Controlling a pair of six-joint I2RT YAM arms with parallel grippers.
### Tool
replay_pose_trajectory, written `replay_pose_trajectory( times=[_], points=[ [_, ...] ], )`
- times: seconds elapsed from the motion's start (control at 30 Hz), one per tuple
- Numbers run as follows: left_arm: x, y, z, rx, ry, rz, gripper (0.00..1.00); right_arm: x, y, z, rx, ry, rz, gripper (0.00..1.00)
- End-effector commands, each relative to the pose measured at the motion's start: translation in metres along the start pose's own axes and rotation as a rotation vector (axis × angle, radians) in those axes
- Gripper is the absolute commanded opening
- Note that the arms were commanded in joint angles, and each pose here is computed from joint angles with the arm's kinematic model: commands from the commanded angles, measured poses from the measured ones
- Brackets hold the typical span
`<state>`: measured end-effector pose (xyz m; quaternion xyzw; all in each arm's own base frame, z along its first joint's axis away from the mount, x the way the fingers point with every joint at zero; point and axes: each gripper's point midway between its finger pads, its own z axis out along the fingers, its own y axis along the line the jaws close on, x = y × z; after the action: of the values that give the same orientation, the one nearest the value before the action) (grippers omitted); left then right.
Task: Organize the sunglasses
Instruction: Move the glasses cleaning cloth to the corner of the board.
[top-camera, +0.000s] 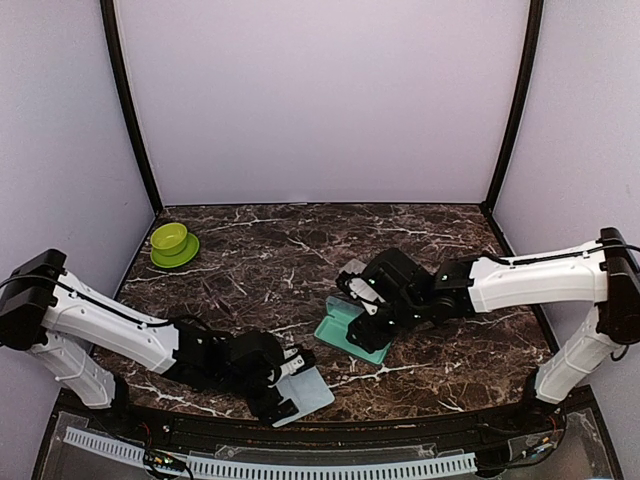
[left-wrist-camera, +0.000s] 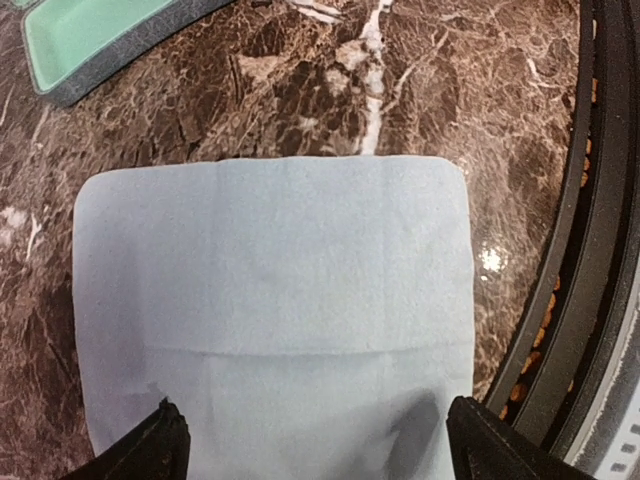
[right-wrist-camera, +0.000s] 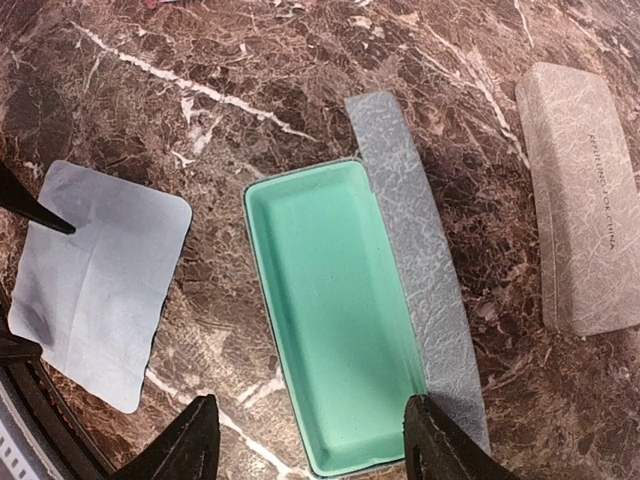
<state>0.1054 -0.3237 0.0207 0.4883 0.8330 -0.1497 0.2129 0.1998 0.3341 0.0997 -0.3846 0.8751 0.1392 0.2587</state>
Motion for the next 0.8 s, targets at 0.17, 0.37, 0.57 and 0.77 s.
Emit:
replay_pose_trajectory(
  times=[0.17,0.37,0.57,0.77],
  points=[
    [-0.038,0.015,-0.039,-0.009,-0.212,-0.11,0.91,-0.016,0.026,-0.001,-0.111,-0.072,0.046,0.58],
    [-0.004,0.048,-0.041,-0.012,-0.135,-0.336,0.75,-0.03,0.055,0.015,-0.241,-0.089,0.051,0.52],
    [0.032,0.066,-0.044,-0.035,-0.051,-0.491,0.65,-0.04,0.072,0.039,-0.291,-0.087,0.079,0.46],
    [0.043,0.068,-0.035,-0.029,0.002,-0.533,0.52,-0.046,0.079,0.066,-0.276,-0.053,0.059,0.42]
  ],
)
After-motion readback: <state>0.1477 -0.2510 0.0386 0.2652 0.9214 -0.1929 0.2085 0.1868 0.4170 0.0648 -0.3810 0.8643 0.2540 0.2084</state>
